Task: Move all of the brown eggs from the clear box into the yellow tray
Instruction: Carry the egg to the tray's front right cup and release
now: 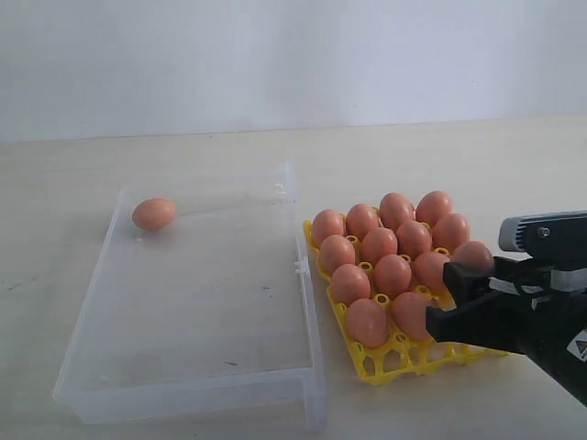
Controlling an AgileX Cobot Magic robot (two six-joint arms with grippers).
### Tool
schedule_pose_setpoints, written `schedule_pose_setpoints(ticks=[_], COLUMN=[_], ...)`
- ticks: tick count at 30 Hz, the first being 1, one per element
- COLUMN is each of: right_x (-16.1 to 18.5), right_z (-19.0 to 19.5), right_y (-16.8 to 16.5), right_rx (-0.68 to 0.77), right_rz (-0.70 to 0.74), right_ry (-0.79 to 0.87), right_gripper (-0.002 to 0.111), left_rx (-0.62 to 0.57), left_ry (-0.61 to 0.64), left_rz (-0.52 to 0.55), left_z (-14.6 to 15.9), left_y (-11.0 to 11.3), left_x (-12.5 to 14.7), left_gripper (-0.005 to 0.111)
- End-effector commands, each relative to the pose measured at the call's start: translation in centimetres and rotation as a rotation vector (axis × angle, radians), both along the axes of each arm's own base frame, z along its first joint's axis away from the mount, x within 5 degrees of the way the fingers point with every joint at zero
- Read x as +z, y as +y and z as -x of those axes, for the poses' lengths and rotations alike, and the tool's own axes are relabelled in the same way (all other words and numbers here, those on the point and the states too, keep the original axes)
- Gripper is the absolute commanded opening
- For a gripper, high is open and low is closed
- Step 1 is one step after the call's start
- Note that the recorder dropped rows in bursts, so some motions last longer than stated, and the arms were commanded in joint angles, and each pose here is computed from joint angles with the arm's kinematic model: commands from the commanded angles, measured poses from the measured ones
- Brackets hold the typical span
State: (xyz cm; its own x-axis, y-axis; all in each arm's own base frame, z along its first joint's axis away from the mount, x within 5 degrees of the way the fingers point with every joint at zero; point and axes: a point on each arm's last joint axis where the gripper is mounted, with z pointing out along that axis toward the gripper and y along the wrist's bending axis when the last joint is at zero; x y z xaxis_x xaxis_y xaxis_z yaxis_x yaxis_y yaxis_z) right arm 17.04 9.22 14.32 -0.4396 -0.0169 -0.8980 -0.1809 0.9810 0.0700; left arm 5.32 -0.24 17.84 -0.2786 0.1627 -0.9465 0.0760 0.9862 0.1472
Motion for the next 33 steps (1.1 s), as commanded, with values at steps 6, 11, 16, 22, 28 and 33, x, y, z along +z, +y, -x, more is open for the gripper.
schedule_pose_setpoints(ticks=[6, 11, 16, 22, 28, 33], right_x=[-1.3, -2.1, -2.6, -2.9, -3.3, -3.3], right_z=[-0.5, -0.5, -0.7, -1.3, -1.6, -1.6], right_y=[-0.1, 0.0, 0.1, 0.7, 0.8, 0.6], right_rx=[-0.064, -0.056, -0.062, -0.052, -0.073, -0.104], right_rz=[-0.038, -0.015, -0.008, -0.005, -0.001, -0.006], right_ry=[0.013, 0.038, 0.056, 0.063, 0.077, 0.081], right_gripper=[0.000, 0.000, 0.000, 0.000, 0.000, 0.000], left_rx=[0.003, 0.003, 0.003, 0.003, 0.003, 0.003], left_ry=[-0.018, -0.018, -0.018, -0.018, -0.018, -0.018], left_rz=[0.013, 0.013, 0.013, 0.013, 0.013, 0.013], left_z=[0.0, 0.0, 0.0, 0.0, 0.0, 0.0], left_y=[0.0, 0.0, 0.0, 0.0, 0.0, 0.0], left_x=[0.2, 0.2, 0.2, 0.2, 0.2, 0.2], left_gripper=[0.000, 0.000, 0.000, 0.000, 0.000, 0.000])
